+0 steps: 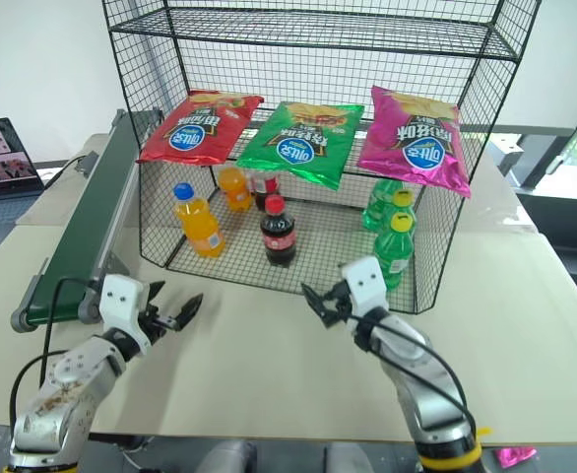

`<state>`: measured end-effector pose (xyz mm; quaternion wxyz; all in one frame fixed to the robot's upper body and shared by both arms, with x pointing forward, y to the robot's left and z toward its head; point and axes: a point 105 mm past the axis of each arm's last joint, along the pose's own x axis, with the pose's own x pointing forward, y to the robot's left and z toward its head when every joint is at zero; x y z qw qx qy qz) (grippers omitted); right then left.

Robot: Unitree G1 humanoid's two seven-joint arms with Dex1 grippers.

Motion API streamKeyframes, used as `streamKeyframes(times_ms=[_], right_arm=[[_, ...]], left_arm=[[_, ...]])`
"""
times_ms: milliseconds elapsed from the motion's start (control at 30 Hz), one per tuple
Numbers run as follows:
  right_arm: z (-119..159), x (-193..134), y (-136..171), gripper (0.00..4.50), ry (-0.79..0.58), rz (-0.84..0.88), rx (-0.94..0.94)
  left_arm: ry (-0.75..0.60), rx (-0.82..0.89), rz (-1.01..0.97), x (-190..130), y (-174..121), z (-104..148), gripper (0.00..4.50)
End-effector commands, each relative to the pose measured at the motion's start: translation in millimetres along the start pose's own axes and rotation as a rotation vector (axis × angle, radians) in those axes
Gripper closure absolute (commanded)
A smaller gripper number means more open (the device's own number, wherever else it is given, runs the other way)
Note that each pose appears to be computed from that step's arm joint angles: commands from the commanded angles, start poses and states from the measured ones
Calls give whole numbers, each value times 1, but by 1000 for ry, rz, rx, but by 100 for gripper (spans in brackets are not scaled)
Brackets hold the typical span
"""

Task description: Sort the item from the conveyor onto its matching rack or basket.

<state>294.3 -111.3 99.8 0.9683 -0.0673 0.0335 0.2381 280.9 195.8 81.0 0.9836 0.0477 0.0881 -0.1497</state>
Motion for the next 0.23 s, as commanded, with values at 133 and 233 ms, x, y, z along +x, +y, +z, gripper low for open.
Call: streamKeyframes(times_ms=[133,233], right_arm=[[14,-8,-4,0,-90,-109,8],[14,-8,-2,0,-95,-121,10]], left_arm=[[-58,20,9,6,-8,4,4],[-60,13,-3,9,-8,6,4]])
